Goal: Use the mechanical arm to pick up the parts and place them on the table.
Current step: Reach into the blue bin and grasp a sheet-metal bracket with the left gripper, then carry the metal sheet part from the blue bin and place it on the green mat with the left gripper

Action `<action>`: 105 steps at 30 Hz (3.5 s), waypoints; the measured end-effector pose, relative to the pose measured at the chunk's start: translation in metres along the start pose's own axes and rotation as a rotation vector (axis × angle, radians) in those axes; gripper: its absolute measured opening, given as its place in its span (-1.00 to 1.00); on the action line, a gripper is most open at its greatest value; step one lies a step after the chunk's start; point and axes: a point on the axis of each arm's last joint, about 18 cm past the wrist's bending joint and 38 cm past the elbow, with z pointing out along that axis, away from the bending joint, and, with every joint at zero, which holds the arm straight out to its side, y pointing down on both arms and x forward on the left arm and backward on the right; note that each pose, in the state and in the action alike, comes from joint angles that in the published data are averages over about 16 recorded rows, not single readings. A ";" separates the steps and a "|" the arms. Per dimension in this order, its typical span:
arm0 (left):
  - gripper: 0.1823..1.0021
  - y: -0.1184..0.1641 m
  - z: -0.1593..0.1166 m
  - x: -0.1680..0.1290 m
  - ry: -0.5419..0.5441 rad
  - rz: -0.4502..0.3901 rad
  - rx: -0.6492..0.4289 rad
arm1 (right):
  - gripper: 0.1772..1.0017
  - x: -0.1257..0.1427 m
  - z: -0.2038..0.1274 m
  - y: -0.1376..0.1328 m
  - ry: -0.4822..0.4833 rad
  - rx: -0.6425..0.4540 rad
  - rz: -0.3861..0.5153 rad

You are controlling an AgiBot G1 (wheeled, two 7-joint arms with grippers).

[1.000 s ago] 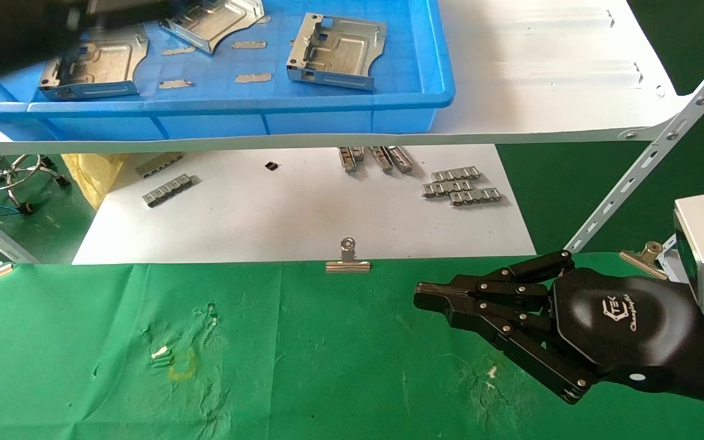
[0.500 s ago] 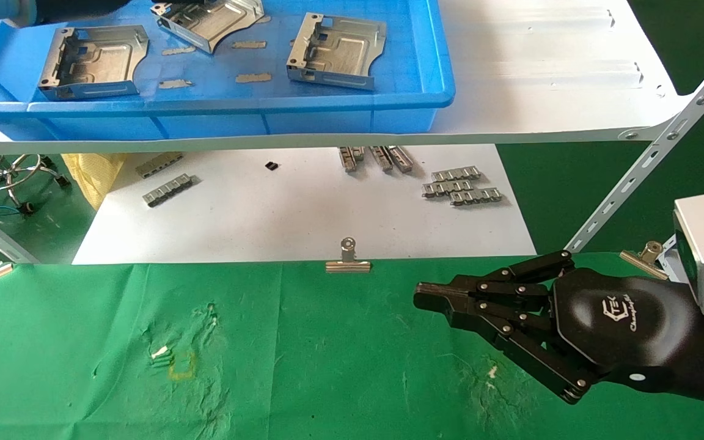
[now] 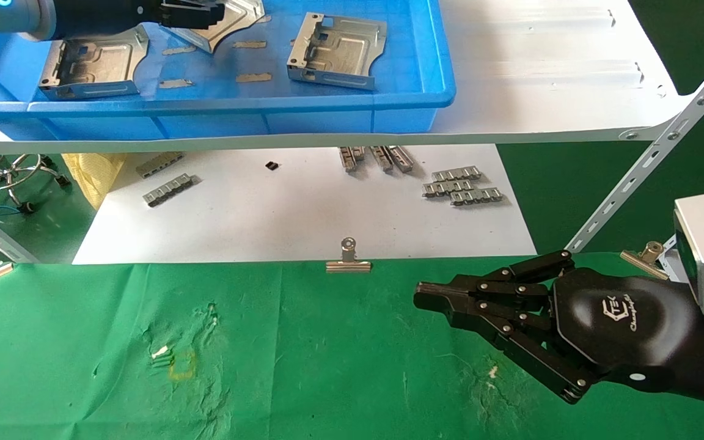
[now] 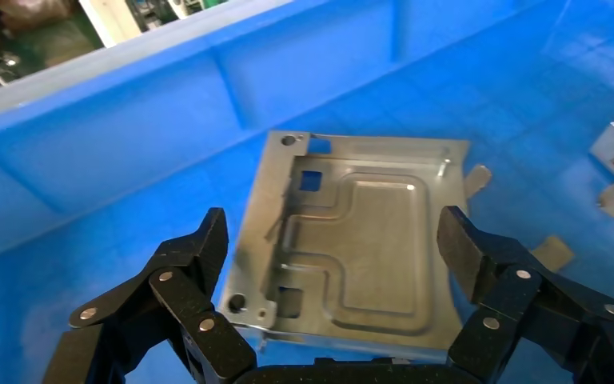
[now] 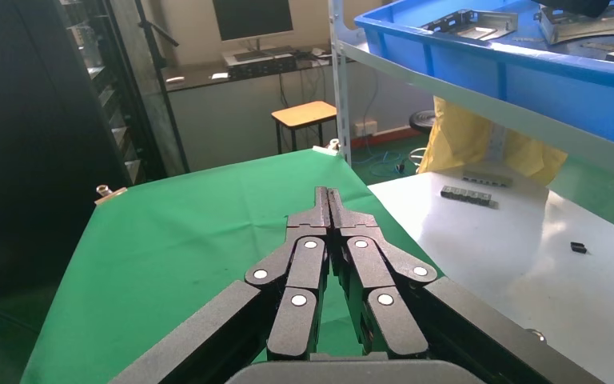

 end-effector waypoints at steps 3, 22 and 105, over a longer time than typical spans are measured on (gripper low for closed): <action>0.90 0.001 0.001 -0.001 -0.011 0.021 -0.010 | -0.96 0.000 0.000 0.000 0.000 0.000 0.000; 0.12 0.005 0.002 -0.008 -0.061 0.081 -0.029 | -0.96 0.000 0.000 0.000 0.000 0.000 0.000; -0.87 0.178 -0.168 0.034 0.710 0.669 -0.008 | 1.00 0.000 0.000 0.000 0.000 0.000 0.000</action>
